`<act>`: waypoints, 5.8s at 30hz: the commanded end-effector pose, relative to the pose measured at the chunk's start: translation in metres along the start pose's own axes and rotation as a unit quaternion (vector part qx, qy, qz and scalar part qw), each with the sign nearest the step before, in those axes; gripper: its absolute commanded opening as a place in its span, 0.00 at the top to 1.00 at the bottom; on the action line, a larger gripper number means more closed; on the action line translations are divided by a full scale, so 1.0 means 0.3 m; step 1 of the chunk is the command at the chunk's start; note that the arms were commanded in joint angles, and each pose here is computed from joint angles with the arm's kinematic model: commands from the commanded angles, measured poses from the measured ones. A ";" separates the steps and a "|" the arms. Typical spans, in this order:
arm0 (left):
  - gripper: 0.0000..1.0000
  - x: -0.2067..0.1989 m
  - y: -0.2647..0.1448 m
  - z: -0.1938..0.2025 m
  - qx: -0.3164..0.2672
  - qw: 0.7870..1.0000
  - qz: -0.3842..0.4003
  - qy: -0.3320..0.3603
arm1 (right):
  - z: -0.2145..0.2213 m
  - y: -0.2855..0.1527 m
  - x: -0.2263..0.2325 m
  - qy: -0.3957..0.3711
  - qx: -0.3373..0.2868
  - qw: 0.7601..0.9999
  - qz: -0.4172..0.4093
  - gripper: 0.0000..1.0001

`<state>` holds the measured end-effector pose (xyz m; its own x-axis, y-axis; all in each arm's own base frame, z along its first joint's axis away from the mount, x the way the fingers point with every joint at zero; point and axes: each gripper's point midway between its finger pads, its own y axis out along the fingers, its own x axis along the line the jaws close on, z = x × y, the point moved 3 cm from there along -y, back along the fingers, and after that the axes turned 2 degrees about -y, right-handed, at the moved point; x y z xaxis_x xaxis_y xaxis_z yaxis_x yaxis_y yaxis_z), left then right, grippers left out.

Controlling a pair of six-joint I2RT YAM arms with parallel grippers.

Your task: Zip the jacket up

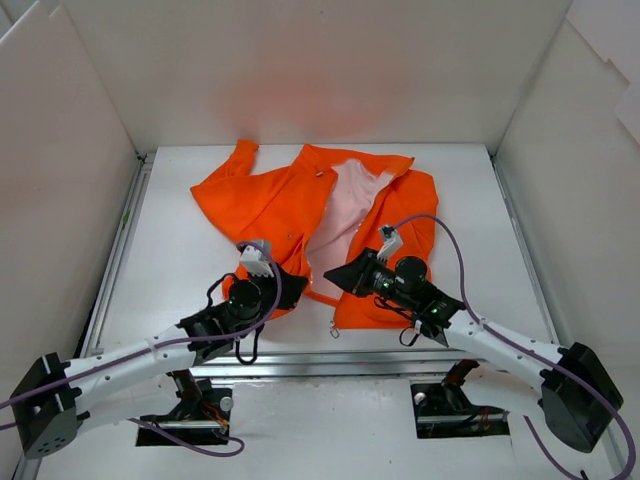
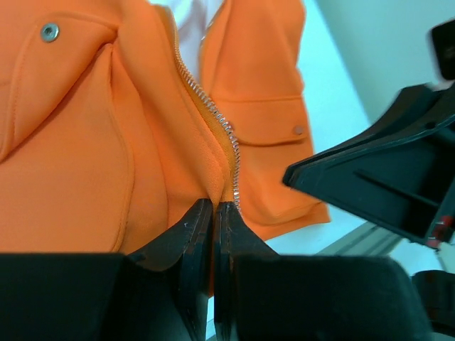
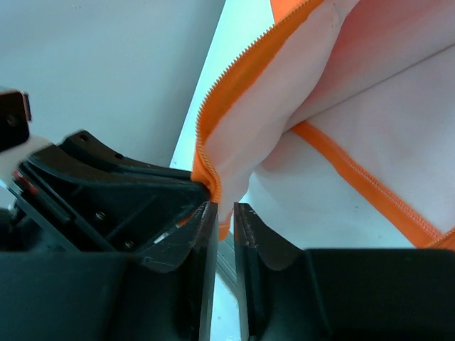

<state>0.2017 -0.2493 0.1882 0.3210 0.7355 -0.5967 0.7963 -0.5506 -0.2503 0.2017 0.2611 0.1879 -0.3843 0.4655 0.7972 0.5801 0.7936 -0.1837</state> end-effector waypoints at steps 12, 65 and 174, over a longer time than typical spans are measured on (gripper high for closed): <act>1.00 -0.085 -0.053 -0.122 -0.100 0.988 0.114 -0.014 | 0.000 -0.055 0.062 -0.083 0.009 0.997 0.006 0.98; 1.00 -0.096 -0.082 -0.154 -0.110 0.983 0.120 -0.087 | 0.016 0.083 0.228 -0.001 -0.024 0.994 -0.109 0.79; 1.00 0.052 -0.104 -0.198 -0.143 0.969 0.088 -0.180 | -0.077 -0.017 0.137 -0.097 -0.009 0.995 0.037 0.29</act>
<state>0.1925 -0.2138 0.2077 0.3696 0.3493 -0.8610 0.7495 -0.6598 0.0540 0.1894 0.2819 0.2173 -0.4853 0.5180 0.7044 0.5231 0.8175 -0.2408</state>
